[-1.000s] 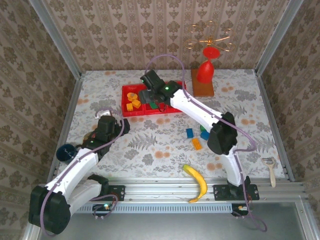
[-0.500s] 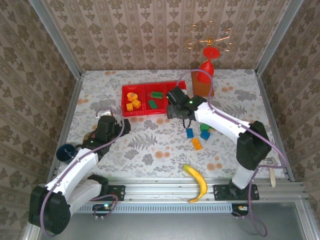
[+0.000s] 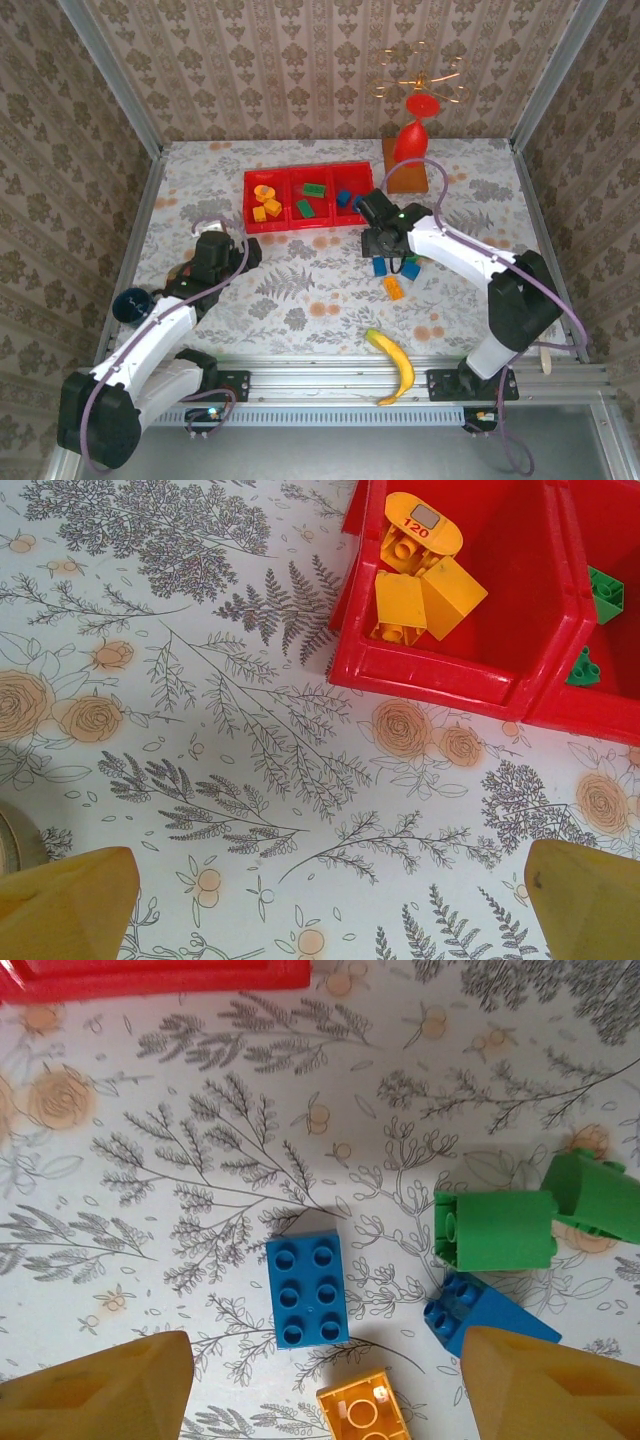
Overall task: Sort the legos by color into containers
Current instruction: Pick up the lego from the center of the table.
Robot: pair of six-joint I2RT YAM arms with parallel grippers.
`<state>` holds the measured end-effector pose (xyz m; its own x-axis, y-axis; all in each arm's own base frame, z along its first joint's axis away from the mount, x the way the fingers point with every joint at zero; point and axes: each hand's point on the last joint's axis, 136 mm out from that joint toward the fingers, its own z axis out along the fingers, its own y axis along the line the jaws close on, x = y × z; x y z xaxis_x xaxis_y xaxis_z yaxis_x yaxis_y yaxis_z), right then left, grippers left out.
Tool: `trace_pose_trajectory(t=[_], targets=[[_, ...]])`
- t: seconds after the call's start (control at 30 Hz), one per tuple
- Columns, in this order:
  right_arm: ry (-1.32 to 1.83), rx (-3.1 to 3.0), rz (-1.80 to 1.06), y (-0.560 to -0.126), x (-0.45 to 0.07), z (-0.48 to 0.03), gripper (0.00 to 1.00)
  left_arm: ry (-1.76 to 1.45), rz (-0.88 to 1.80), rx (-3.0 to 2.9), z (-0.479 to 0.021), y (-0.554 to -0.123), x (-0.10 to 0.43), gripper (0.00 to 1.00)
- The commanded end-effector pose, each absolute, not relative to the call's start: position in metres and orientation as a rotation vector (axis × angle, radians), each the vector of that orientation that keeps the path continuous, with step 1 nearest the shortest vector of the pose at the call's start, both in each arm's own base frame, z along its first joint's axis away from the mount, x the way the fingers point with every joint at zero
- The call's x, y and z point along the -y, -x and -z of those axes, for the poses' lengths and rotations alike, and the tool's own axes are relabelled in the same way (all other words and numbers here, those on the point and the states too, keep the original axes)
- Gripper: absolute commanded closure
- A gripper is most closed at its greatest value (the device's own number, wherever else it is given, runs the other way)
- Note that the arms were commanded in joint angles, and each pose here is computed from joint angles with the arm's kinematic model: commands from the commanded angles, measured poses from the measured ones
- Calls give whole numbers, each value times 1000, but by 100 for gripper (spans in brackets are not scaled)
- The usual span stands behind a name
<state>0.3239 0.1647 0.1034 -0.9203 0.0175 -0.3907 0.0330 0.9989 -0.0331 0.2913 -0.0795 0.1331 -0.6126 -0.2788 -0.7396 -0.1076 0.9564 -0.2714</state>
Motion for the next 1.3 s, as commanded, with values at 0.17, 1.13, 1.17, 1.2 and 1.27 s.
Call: trace_pose_trajectory(t=[0.17,1.13,1.17,1.2,1.27], targets=[[33,-2903,112,-310,-166,-53,34,303,264,-2241,-137,-292,80,0],[5,-2997,88,-315,-169,-5,73,298,271,-2266,-130,-295,84,0],[5,-2994,79,-316,-170,-6,76,296,272,-2268,-130,-295,84,0],[7,-2993,74,-316,-172,-5,77,296,272,-2268,-129,-295,84,0],[7,-2986,65,-318,-173,-6,79,296,269,-2271,-128,-294,84,0]])
